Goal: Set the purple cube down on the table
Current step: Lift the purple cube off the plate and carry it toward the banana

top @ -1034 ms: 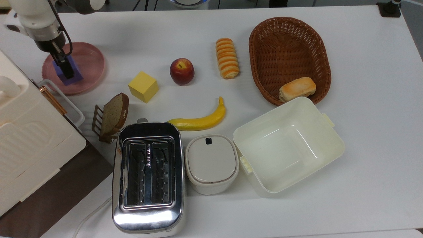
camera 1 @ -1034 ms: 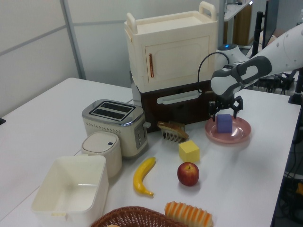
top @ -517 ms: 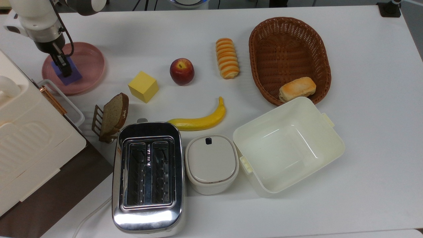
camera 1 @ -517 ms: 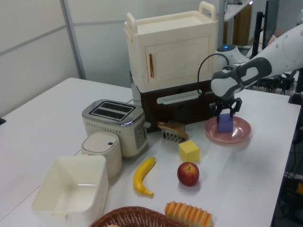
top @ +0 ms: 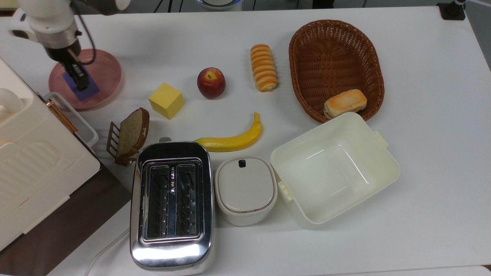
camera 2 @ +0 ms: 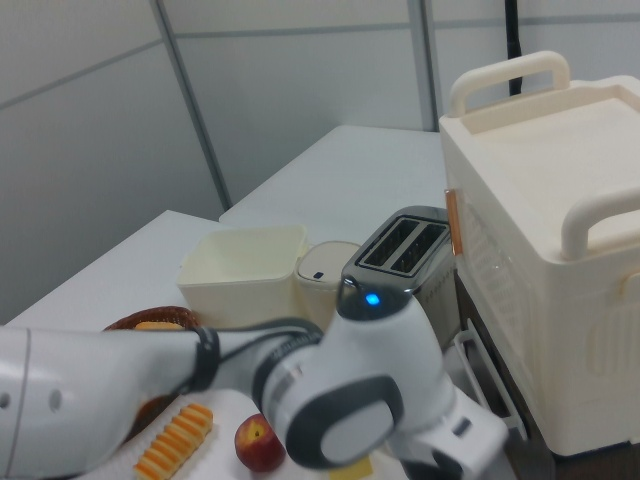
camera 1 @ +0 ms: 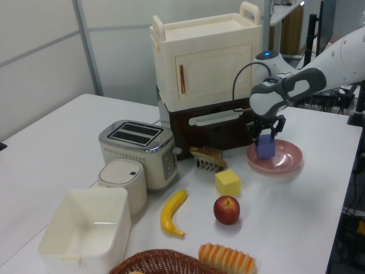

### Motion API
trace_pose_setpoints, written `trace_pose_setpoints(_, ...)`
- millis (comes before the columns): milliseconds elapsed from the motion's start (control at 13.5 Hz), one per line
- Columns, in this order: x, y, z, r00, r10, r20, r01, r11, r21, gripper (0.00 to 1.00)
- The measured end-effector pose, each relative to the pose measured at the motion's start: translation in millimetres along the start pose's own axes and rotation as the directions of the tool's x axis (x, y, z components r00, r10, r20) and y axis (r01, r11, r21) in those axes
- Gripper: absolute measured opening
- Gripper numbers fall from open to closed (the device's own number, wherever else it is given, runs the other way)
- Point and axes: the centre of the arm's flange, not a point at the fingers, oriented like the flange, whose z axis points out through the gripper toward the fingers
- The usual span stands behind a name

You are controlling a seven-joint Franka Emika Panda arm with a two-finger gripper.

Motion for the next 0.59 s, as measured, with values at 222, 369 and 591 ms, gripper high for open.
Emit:
trace_pose_setpoints(222,-37,-57,-56,0.989,-0.146,0.038,0.147,0.989,-0.019,0.58)
trace_pose_setpoints(369,-67,-100,-82,0.972,-0.231,0.036,0.232,0.973,-0.01,0.58)
trace_pose_setpoints(591,-91,-137,-99,0.953,-0.303,0.019,0.303,0.953,0.005,0.58)
